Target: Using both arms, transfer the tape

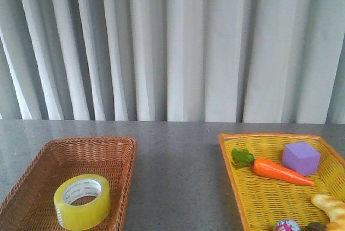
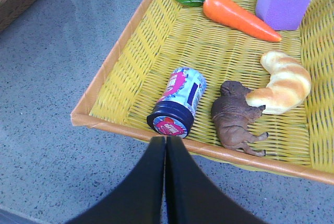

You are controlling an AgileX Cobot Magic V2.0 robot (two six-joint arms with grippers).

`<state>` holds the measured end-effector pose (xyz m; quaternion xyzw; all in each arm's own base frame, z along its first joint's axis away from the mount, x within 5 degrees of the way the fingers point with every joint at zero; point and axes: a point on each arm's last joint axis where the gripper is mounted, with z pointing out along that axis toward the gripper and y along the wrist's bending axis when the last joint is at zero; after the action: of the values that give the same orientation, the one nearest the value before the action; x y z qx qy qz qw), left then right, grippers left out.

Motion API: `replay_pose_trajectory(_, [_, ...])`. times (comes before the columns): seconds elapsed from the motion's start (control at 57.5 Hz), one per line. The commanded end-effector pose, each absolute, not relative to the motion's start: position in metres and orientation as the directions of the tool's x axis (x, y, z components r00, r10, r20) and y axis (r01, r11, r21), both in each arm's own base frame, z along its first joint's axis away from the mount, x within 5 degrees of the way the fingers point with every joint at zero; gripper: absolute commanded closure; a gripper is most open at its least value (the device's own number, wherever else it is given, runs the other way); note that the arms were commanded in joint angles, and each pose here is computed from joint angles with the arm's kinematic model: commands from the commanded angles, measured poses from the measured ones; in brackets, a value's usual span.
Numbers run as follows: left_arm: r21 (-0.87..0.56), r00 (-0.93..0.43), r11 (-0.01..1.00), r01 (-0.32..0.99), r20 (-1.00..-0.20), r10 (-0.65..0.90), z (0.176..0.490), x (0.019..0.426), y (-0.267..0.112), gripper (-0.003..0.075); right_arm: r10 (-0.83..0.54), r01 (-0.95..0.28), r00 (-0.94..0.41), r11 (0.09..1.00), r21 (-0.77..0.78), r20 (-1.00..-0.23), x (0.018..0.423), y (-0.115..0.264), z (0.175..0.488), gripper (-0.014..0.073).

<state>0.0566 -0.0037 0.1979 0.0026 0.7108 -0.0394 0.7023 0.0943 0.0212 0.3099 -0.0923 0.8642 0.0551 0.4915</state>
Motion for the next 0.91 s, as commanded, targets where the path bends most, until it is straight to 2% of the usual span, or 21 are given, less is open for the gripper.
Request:
replay_pose_trajectory(0.0, [-0.066, 0.078, 0.996, 0.058, -0.994, -0.07, 0.208, 0.055, -0.003, 0.0727, -0.093, -0.21, -0.428, 0.978, -0.001, -0.899, 0.098, 0.021, 0.322, 0.0602])
replay_pose_trajectory(0.174, [-0.066, 0.078, 0.996, 0.058, -0.994, -0.07, 0.208, 0.055, -0.003, 0.0727, -0.093, -0.21, -0.428, 0.978, -0.001, -0.899, 0.098, 0.021, 0.322, 0.0602])
replay_pose_trajectory(0.296, [-0.066, 0.078, 0.996, 0.058, -0.994, -0.07, 0.208, 0.055, -0.003, 0.0727, -0.126, -0.193, -0.353, 0.979, -0.06, -0.927, 0.09, 0.016, 0.317, 0.0602])
replay_pose_trajectory(0.435, [-0.066, 0.078, 0.996, 0.058, -0.994, -0.07, 0.208, 0.055, -0.003, 0.0727, -0.057, -0.108, -0.18, 0.993, -0.038, -0.982, 0.076, 0.007, 0.286, 0.0602])
replay_pose_trajectory(0.574, [-0.066, 0.078, 0.996, 0.058, -0.994, -0.07, 0.208, 0.055, -0.003, 0.0727, 0.037, -0.008, -0.032, 0.999, 0.037, -0.999, 0.063, 0.001, 0.247, 0.0602])
replay_pose_trajectory(0.679, [-0.066, 0.078, 0.996, 0.058, -0.994, -0.07, 0.208, 0.055, -0.003, 0.0727, 0.067, 0.066, 0.016, 0.995, 0.068, -0.998, 0.06, -0.004, 0.22, 0.0602])
replay_pose_trajectory(0.766, [-0.066, 0.078, 0.996, 0.058, -0.994, -0.07, 0.208, 0.055, -0.003, 0.0727, 0.07, 0.08, 0.045, 0.994, 0.073, -0.997, 0.059, -0.005, 0.203, 0.0602])
replay_pose_trajectory(0.888, [-0.066, 0.078, 0.996, 0.058, -0.994, -0.07, 0.208, 0.055, -0.003, 0.0727, 0.052, 0.081, 0.031, 0.995, 0.054, -0.998, 0.056, -0.005, 0.199, 0.0602])
